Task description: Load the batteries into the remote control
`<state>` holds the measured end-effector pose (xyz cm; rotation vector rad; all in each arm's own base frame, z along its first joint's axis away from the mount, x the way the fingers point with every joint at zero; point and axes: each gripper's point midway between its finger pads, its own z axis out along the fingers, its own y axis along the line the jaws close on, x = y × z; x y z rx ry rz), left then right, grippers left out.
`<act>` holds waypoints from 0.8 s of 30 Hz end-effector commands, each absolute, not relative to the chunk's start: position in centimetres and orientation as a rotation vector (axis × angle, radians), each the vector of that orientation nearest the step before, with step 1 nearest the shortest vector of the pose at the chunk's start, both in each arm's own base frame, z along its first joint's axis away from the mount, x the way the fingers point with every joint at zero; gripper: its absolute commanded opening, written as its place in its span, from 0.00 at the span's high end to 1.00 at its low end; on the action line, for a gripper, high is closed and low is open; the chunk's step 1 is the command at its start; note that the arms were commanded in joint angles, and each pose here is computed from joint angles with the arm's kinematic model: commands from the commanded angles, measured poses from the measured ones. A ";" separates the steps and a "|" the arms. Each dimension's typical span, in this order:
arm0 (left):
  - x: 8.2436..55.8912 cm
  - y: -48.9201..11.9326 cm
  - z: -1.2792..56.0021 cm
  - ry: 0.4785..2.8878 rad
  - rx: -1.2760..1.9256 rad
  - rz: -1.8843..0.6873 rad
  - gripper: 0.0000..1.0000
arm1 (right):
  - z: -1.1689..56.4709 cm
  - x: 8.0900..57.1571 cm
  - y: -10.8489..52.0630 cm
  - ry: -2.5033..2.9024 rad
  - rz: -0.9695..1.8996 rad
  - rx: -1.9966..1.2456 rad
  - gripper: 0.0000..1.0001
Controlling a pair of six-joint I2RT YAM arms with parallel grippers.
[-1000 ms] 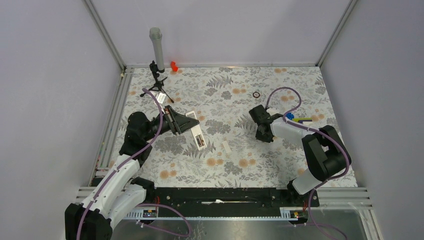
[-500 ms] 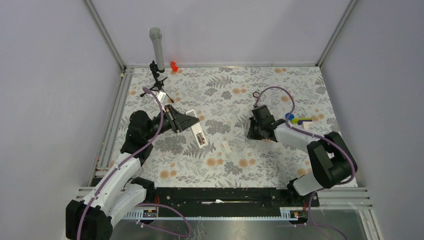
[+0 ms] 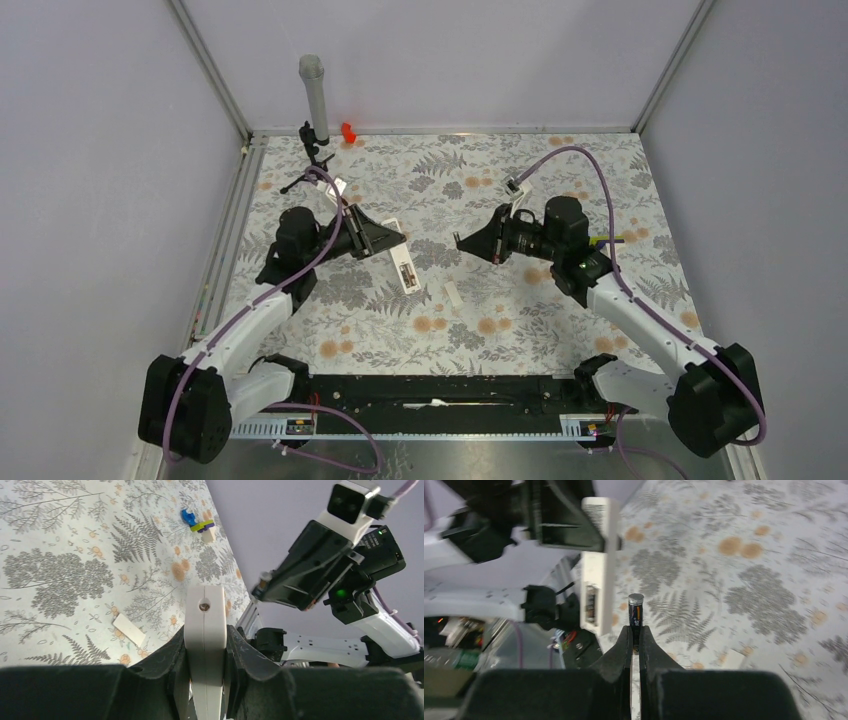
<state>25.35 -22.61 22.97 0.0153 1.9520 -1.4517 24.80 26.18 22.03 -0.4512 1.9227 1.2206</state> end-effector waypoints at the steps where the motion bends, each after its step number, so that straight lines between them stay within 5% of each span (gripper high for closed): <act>1: 25.3 -23.8 28.1 1.777 0.134 -1.550 1.00 | 28.0 20.1 27.8 1.694 1.484 -0.719 1.00; 8: 25.2 -25.0 28.4 1.760 0.173 -1.597 1.00 | 30.7 17.5 27.7 1.629 1.555 -0.833 1.00; 16: 28.3 -25.7 26.9 1.749 -0.150 -1.633 1.00 | 26.4 22.7 27.5 2.145 1.146 -0.480 1.00; 24: 29.6 -26.6 23.7 1.804 -0.283 -1.699 1.00 | 22.9 22.4 28.3 2.348 0.784 -0.517 1.00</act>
